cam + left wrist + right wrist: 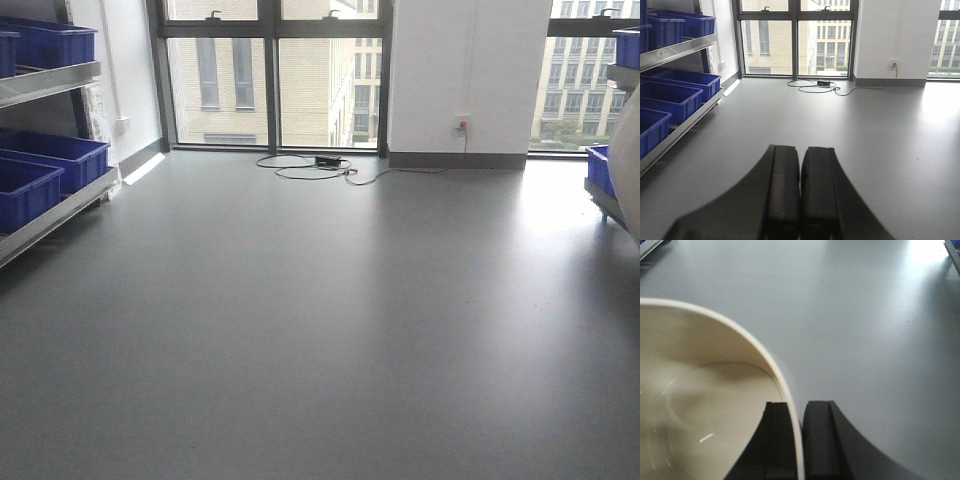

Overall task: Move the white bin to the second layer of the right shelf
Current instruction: 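Turn and drive toward the roller-track shelf with blue crates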

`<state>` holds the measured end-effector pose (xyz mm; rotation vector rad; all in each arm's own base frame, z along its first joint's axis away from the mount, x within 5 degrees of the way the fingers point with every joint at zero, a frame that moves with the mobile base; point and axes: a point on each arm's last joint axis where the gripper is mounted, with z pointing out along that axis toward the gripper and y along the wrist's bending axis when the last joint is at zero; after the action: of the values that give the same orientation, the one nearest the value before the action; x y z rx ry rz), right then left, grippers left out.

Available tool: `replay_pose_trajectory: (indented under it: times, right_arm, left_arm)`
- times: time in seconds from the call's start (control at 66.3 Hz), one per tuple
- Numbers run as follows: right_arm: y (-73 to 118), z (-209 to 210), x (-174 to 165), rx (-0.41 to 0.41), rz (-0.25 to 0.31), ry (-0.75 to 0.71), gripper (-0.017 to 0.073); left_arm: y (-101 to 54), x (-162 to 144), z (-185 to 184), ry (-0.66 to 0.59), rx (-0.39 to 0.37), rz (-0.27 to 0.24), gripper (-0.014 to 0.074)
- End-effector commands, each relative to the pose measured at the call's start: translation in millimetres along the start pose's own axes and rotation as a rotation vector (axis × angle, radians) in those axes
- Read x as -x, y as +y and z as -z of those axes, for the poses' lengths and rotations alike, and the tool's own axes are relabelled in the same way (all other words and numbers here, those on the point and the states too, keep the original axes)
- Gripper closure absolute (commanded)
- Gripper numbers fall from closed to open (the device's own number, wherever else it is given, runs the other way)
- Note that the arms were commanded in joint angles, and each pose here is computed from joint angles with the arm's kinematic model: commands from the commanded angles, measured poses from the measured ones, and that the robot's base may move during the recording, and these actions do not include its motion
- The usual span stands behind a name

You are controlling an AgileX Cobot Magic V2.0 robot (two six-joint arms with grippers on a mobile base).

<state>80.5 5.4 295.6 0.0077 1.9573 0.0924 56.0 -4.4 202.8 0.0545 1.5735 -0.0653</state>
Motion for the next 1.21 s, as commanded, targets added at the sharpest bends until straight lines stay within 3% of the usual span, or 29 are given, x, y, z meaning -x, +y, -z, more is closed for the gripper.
replay_pose_trajectory:
  times: [0.0,1.191]
  right_arm:
    - [0.7,4.1,18.0,0.001,-0.001,-0.121,0.0512]
    - [0.7,4.1,18.0,0.001,-0.001,-0.121,0.0512]
  left_arm:
    - [-0.4,-4.2,-0.2,-0.06,-0.009,0.01,0.0509]
    - [-0.4,-4.2,-0.2,-0.06,-0.009,0.01,0.0509]
